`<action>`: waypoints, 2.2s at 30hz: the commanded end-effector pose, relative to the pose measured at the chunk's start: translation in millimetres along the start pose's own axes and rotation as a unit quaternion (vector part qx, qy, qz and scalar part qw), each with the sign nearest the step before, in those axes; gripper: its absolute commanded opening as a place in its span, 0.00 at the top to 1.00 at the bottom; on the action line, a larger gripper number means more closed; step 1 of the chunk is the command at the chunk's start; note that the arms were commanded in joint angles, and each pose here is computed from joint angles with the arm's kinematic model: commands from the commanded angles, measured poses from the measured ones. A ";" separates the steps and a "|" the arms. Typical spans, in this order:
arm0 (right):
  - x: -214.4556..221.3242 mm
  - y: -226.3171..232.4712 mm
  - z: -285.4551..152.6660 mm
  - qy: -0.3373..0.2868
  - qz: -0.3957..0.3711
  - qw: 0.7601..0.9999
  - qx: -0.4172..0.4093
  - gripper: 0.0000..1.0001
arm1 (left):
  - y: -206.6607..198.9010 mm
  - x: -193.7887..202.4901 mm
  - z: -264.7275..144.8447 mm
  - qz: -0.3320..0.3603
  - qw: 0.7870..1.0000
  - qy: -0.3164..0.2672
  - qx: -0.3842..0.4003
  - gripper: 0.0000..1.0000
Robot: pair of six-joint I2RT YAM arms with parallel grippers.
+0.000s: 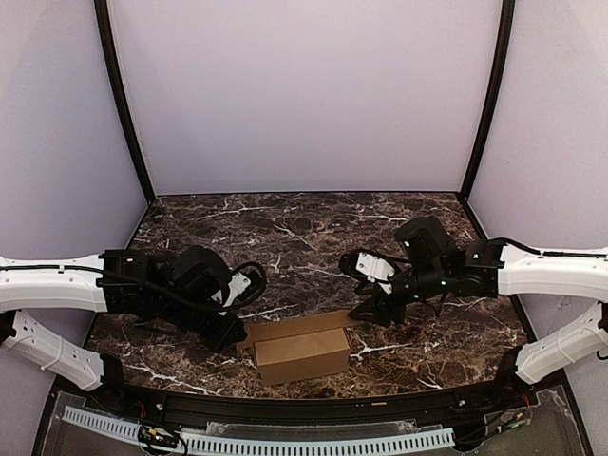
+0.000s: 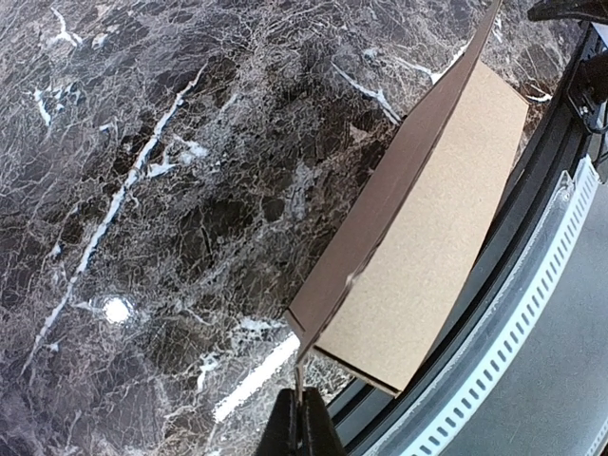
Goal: Fold the paper box
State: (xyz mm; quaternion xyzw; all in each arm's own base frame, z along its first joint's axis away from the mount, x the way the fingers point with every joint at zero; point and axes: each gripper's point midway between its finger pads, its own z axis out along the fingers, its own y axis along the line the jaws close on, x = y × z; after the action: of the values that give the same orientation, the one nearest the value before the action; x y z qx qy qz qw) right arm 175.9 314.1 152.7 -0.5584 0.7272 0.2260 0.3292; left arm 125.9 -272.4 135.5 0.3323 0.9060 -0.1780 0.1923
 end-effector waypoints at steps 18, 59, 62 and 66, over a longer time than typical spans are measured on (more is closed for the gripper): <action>7.7 18.4 9.4 -0.005 -0.005 0.995 -0.098 0.63 | 9.4 12.6 -5.3 0.025 1.000 0.004 -0.012 0.99; -43.4 26.1 14.9 -0.044 0.128 0.969 0.207 1.00 | 16.4 -46.2 -8.5 -0.178 0.979 -0.056 -0.085 0.99; -51.9 25.3 14.3 -0.062 0.146 0.959 0.233 1.00 | 16.2 -49.3 -7.8 -0.196 0.975 -0.066 -0.084 0.99; -63.0 25.9 18.3 -0.076 0.173 0.951 0.246 1.00 | 14.8 -53.8 -7.1 -0.216 0.970 -0.080 -0.075 0.99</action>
State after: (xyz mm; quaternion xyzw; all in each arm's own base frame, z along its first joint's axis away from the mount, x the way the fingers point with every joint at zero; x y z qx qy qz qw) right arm 157.7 347.5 148.2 -0.3867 0.8205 0.0852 0.4124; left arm 164.8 -259.7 142.9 0.1312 0.9611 -0.1041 0.2197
